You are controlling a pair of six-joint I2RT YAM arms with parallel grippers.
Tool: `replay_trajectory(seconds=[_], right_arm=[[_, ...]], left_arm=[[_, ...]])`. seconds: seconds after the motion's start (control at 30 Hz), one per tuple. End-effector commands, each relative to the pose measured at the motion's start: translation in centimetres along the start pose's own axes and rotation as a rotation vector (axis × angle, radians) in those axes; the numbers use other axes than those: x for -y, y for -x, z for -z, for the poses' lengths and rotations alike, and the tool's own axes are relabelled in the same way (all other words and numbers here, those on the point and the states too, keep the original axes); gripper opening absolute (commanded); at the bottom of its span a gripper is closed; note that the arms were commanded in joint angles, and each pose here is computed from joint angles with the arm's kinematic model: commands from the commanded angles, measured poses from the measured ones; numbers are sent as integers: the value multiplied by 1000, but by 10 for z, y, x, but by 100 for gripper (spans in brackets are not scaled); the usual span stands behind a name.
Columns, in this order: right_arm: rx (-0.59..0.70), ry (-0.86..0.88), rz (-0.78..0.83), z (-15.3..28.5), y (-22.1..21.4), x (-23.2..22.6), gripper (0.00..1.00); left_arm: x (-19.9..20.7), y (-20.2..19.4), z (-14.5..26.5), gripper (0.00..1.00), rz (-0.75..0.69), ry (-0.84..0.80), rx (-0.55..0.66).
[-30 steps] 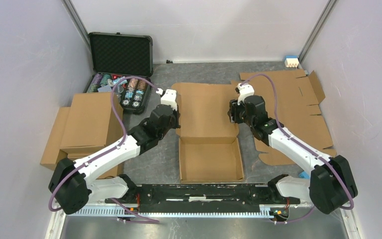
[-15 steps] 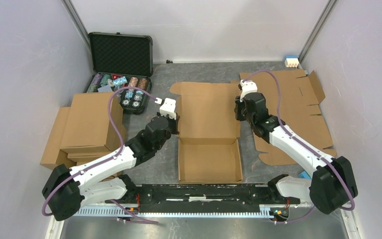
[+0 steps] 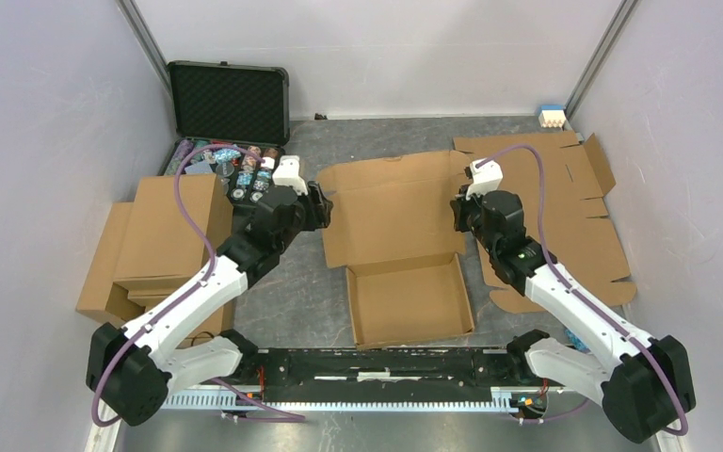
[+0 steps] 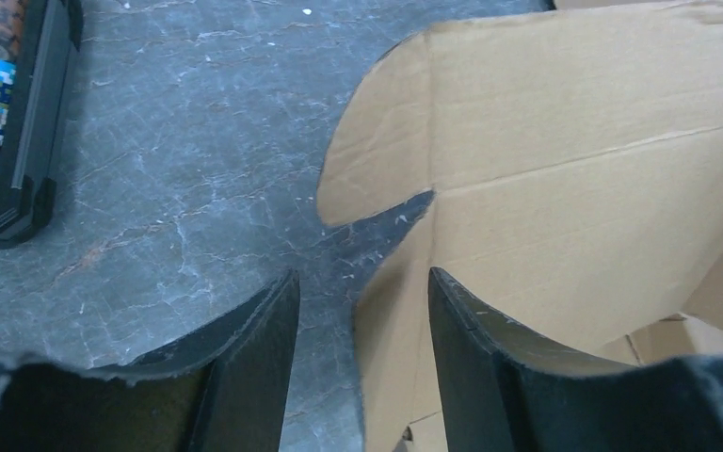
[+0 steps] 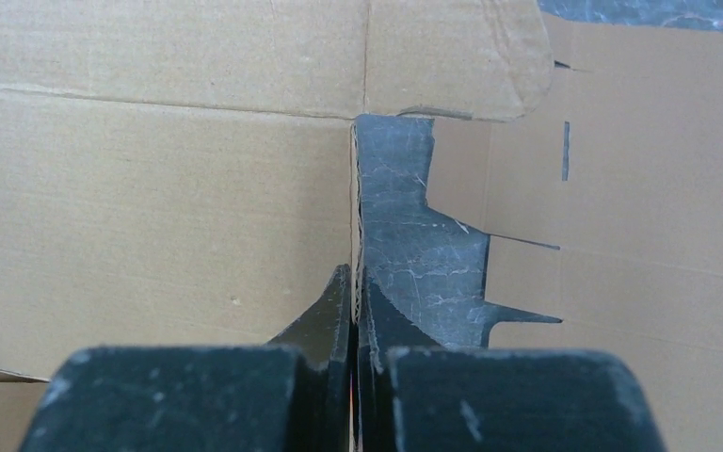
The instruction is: Fold the paper box
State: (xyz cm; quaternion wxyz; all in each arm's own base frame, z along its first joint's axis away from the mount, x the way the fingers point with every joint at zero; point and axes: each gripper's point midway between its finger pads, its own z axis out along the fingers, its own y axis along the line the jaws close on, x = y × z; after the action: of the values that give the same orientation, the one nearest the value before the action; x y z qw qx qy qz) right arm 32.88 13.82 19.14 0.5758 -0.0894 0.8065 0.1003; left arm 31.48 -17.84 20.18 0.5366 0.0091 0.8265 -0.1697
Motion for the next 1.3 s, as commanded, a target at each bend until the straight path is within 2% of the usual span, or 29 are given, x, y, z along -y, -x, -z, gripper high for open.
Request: replay_trajectory(seconds=[0.0,0.07,0.17,0.33,0.43,0.5,0.57,0.67,0.77,0.87,1.07,1.27], right_arm=[[94,38,21,2,18,-6,0],[95,44,20,2,17,-7,0],[90,50,21,1,16,-8,0],[93,52,18,2,16,-9,0],[93,54,15,3,19,-9,11],[83,57,13,5,23,-10,27],[61,47,7,8,29,-9,39],[22,10,0,12,38,-4,52],[-42,-20,15,15,43,0,53],[-95,-8,33,16,50,-4,47],[-163,22,49,15,57,-12,44],[-204,-65,111,17,61,6,53]], left_arm=[[21,16,8,60,63,-79,-41],[27,18,8,60,47,-102,-58],[36,16,7,52,20,-141,-114],[42,8,4,25,-3,-155,-195],[53,8,6,10,-8,-212,-212],[53,12,7,3,-14,-209,-213],[50,15,8,2,-31,-192,-207],[47,20,11,2,-54,-169,-182],[50,28,18,2,-82,-167,-143],[54,36,25,2,-121,-171,-109],[58,41,31,2,-159,-182,-82],[58,43,33,2,-190,-176,-69]])
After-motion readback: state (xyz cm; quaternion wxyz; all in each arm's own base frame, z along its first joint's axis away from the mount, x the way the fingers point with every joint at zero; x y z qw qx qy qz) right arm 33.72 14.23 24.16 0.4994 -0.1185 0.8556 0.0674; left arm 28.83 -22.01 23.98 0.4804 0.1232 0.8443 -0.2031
